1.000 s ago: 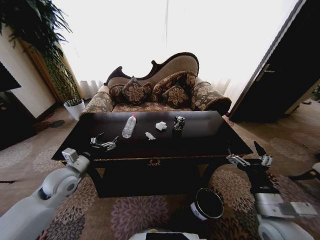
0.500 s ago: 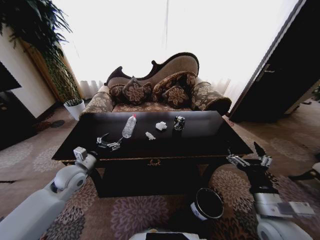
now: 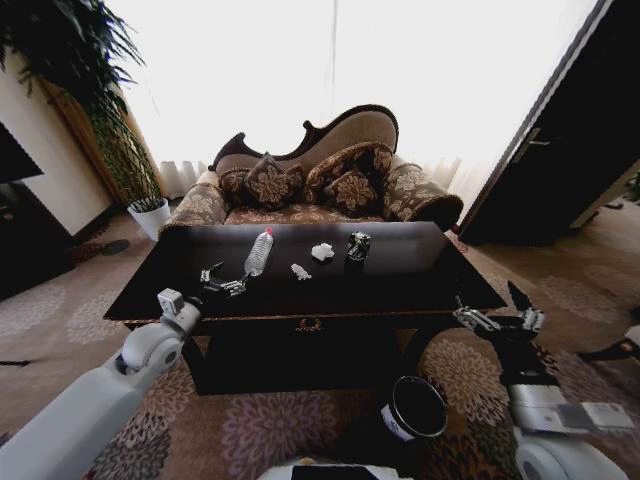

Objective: Move to the front of the table and place the trash on the table into the trash bin.

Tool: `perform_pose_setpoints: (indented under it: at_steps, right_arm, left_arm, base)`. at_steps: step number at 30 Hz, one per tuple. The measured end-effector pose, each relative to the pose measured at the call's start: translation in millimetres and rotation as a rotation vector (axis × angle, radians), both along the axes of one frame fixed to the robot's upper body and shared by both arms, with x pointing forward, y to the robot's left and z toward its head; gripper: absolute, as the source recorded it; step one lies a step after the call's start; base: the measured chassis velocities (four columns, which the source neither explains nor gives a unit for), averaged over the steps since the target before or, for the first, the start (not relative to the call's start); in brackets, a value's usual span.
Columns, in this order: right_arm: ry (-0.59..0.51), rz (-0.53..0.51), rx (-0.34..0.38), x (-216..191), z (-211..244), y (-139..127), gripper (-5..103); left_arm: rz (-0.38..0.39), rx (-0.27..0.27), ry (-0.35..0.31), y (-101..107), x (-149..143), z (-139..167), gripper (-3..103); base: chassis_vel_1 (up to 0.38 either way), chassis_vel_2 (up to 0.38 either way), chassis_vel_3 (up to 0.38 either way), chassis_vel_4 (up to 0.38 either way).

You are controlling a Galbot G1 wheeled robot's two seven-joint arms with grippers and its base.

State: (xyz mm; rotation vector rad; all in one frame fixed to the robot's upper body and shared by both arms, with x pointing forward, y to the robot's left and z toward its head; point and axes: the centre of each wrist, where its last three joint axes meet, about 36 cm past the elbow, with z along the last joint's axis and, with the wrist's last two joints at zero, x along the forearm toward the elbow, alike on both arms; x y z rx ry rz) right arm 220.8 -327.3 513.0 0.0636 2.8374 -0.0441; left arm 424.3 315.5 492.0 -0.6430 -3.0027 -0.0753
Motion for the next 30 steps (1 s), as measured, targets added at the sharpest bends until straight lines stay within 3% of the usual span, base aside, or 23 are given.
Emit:
perform_pose_setpoints:
  at_steps: [7,21,24,30]
  right_arm:
    - [-0.005,0.000,0.009,-1,3,0,100]
    - [-0.001,0.002,0.017,0,3,1,100]
    - [-0.002,0.007,0.031,-1,6,3,100]
    - [-0.009,0.009,0.029,-2,10,2,100]
  left_arm:
    - [-0.022,0.016,0.017,-10,14,-12,98]
    - [-0.016,0.011,-0.007,-3,41,-17,98]
    - [-0.028,-0.008,-0.013,-13,51,-21,89]
    - [-0.023,0.002,-0.006,-14,57,-29,87]
  base:
    - [0.000,0.000,0.000,0.000]
    - [0.000,0.000,0.000,0.000]
    - [0.000,0.000,0.000,0.000]
    - [0.000,0.000,0.000,0.000]
